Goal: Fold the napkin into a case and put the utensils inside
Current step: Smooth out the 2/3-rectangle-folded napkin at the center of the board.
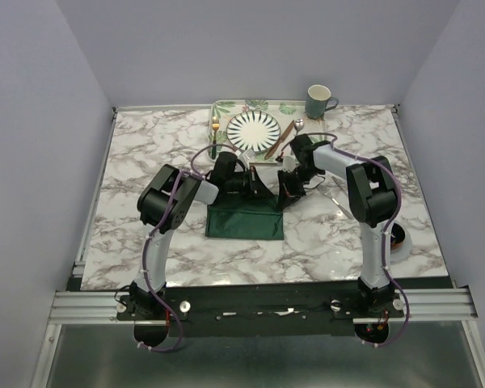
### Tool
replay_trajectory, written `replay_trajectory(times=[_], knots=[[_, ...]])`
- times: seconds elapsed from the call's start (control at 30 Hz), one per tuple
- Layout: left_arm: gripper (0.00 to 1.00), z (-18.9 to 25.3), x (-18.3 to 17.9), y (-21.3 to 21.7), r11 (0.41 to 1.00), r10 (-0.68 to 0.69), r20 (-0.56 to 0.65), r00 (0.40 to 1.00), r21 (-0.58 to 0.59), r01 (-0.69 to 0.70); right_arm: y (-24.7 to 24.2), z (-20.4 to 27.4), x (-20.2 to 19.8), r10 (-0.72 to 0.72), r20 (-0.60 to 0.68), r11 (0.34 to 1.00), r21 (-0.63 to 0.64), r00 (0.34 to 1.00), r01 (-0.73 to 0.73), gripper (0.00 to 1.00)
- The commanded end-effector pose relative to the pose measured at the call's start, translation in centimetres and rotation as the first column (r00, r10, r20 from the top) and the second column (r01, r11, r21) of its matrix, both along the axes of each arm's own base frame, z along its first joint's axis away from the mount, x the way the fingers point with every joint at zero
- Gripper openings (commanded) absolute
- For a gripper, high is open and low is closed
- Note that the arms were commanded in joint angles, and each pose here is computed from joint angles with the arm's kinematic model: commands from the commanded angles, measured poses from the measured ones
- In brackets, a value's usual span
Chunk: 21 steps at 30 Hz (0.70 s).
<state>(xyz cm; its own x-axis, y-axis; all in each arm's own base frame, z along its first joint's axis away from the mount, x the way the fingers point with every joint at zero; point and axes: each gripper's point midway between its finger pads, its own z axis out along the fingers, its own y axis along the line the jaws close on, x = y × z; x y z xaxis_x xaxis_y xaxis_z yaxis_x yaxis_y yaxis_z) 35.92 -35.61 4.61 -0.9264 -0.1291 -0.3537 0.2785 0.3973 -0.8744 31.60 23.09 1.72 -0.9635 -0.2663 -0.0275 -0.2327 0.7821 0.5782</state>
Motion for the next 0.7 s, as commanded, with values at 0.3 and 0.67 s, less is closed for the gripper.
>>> replay_trajectory(times=[0.3, 0.67], knots=[[0.0, -5.8, 0.2, 0.9, 0.991, 0.067, -0.124, 0.99, 0.127, -0.051, -0.1, 5.7, 2.5, 0.139, 0.235, 0.986, 0.057, 0.962, -0.157, 0.4], [0.0, -5.8, -0.1, 1.0, 0.99, 0.051, -0.116, 0.992, 0.137, -0.035, 4.0, 7.7, 2.0, 0.022, 0.093, 0.946, 0.321, 0.995, -0.051, 0.36]])
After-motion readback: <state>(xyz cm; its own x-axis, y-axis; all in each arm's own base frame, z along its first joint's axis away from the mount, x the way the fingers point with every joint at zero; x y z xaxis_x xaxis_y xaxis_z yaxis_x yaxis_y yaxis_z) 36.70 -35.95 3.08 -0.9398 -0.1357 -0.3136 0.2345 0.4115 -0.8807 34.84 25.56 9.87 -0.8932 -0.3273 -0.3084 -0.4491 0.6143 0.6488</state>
